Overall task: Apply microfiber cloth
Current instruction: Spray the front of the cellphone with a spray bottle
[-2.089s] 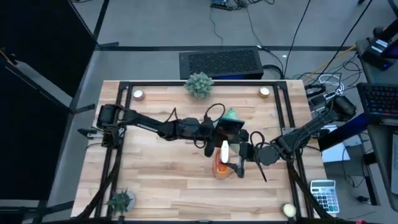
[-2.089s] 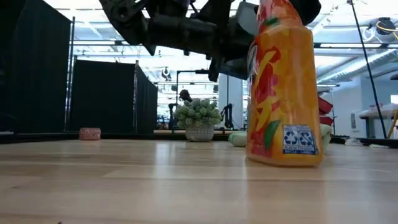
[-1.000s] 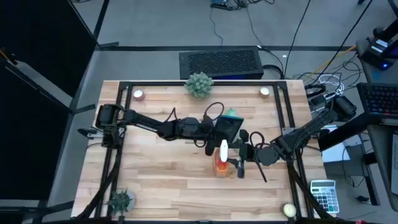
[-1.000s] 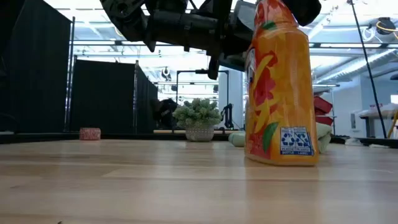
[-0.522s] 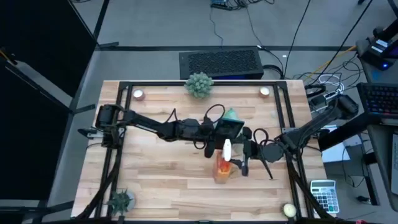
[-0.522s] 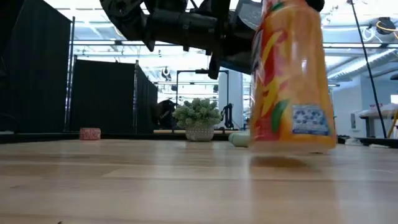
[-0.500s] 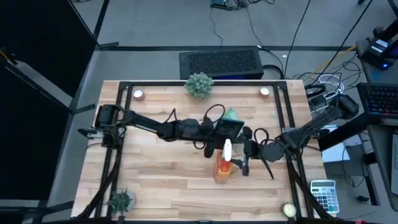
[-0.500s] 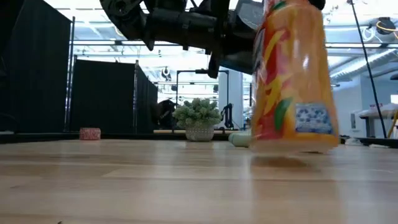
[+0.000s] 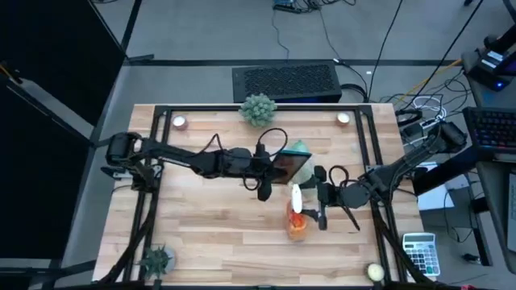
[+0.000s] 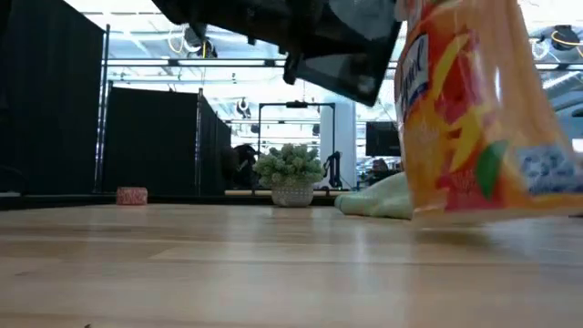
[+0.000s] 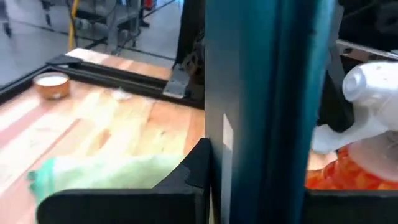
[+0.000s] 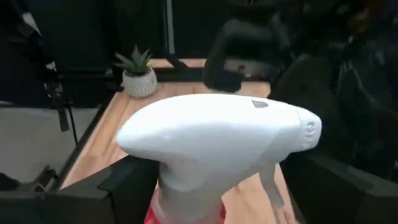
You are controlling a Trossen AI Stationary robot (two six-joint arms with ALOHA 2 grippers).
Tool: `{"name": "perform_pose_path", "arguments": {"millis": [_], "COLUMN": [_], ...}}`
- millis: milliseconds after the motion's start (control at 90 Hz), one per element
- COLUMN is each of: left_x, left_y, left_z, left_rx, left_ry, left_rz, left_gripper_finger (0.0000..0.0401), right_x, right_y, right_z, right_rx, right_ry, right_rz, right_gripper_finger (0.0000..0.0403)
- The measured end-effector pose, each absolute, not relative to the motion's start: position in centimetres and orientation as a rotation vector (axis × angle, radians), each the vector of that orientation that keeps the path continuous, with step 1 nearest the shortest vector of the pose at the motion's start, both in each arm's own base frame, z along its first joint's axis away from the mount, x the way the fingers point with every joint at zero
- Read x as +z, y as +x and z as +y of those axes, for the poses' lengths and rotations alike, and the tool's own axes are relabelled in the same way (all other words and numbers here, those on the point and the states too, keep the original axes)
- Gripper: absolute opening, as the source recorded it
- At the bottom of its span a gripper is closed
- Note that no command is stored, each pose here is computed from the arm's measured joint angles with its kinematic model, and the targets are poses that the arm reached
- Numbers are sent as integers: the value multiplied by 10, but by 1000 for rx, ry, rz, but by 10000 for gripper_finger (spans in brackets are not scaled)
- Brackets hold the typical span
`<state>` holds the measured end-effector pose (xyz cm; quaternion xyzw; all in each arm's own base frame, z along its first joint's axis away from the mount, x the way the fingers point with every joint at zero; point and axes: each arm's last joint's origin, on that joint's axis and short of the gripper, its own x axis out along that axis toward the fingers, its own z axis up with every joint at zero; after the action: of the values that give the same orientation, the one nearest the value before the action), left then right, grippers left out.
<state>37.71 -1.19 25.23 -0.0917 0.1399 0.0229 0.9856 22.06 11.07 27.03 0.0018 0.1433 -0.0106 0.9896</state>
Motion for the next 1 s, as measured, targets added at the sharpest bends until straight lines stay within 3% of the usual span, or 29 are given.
{"name": "perform_pose_path", "arguments": {"millis": [233, 522, 789, 1000], "left_x": [271, 288, 291, 290], "left_y": [355, 324, 316, 316], "left_z": [-12, -24, -33, -37], "left_rx": [92, 153, 137, 124], "left_ry": [-168, -154, -143, -138], "left_rz": [366, 470, 491, 502], "left_gripper_finger": [15, 15, 15, 15], "right_x": [272, 262, 267, 258], "right_y": [228, 225, 224, 222], "right_z": [98, 97, 95, 96], "right_rx": [-100, -40, 68, 60], "right_ry": [54, 134, 199, 196], "right_rz": [263, 387, 380, 491], "right_gripper_finger": [306, 306, 307, 307]}}
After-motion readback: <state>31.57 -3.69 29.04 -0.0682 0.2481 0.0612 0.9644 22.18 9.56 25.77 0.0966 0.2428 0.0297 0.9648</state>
